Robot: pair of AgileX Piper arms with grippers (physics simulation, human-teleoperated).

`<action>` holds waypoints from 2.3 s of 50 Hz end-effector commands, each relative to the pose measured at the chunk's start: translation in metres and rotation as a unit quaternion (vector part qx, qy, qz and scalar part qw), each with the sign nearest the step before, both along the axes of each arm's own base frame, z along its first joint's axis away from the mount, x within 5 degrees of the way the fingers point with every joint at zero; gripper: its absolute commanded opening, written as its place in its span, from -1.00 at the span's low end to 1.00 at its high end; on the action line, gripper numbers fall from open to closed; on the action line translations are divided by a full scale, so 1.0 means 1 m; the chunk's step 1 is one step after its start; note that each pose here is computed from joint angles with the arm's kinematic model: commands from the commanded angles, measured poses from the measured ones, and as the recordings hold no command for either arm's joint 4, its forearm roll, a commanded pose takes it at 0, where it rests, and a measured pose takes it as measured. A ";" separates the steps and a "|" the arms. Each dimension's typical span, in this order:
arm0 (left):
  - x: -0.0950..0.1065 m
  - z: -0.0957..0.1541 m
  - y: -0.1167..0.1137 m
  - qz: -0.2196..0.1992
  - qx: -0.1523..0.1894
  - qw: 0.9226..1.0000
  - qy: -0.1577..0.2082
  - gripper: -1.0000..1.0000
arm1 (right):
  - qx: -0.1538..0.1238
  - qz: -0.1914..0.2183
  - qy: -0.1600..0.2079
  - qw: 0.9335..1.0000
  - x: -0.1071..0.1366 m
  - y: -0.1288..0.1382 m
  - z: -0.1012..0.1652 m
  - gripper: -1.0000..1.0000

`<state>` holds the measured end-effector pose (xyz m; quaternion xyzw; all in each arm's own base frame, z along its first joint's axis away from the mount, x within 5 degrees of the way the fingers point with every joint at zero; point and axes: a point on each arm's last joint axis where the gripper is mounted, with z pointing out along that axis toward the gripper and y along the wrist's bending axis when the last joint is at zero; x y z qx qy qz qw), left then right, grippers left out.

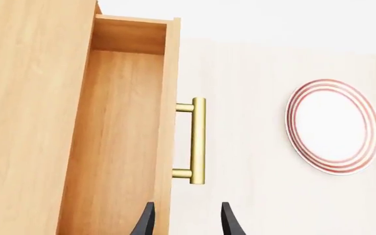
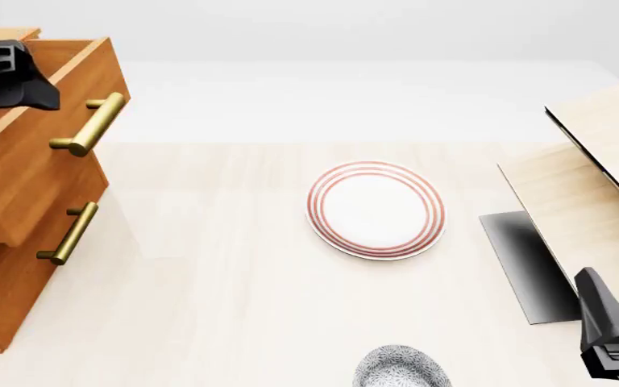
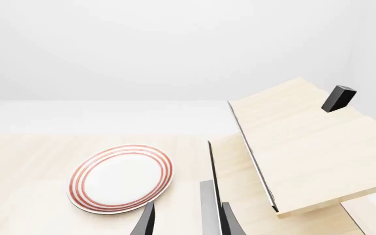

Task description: Open the top drawer of the cabinet and put the bowl in it.

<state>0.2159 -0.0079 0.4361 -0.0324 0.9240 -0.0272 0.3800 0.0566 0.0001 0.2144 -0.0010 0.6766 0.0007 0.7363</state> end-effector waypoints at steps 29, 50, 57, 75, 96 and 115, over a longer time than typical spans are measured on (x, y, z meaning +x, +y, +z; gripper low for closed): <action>-0.003 -0.017 0.006 0.008 0.007 1.000 0.013 1.00 | 0.000 0.000 0.000 1.000 0.000 0.000 0.000 1.00; 0.006 -0.028 0.006 0.009 0.006 1.000 0.019 1.00 | 0.000 -0.001 0.000 1.000 0.000 0.000 0.000 1.00; 0.009 -0.032 0.006 0.008 0.006 1.000 0.022 1.00 | 0.000 0.000 0.000 1.000 0.000 0.000 0.000 1.00; 0.014 -0.037 -0.002 -0.010 0.007 1.000 0.028 1.00 | 0.000 0.000 0.000 1.000 0.000 0.000 0.000 1.00; 0.012 -0.032 -0.018 -0.045 0.009 0.998 0.033 1.00 | 0.000 0.000 0.000 1.000 0.000 0.000 0.000 1.00; 0.012 -0.037 -0.035 -0.073 0.004 0.997 0.039 1.00 | 0.000 -0.001 0.000 1.000 0.000 0.000 0.000 1.00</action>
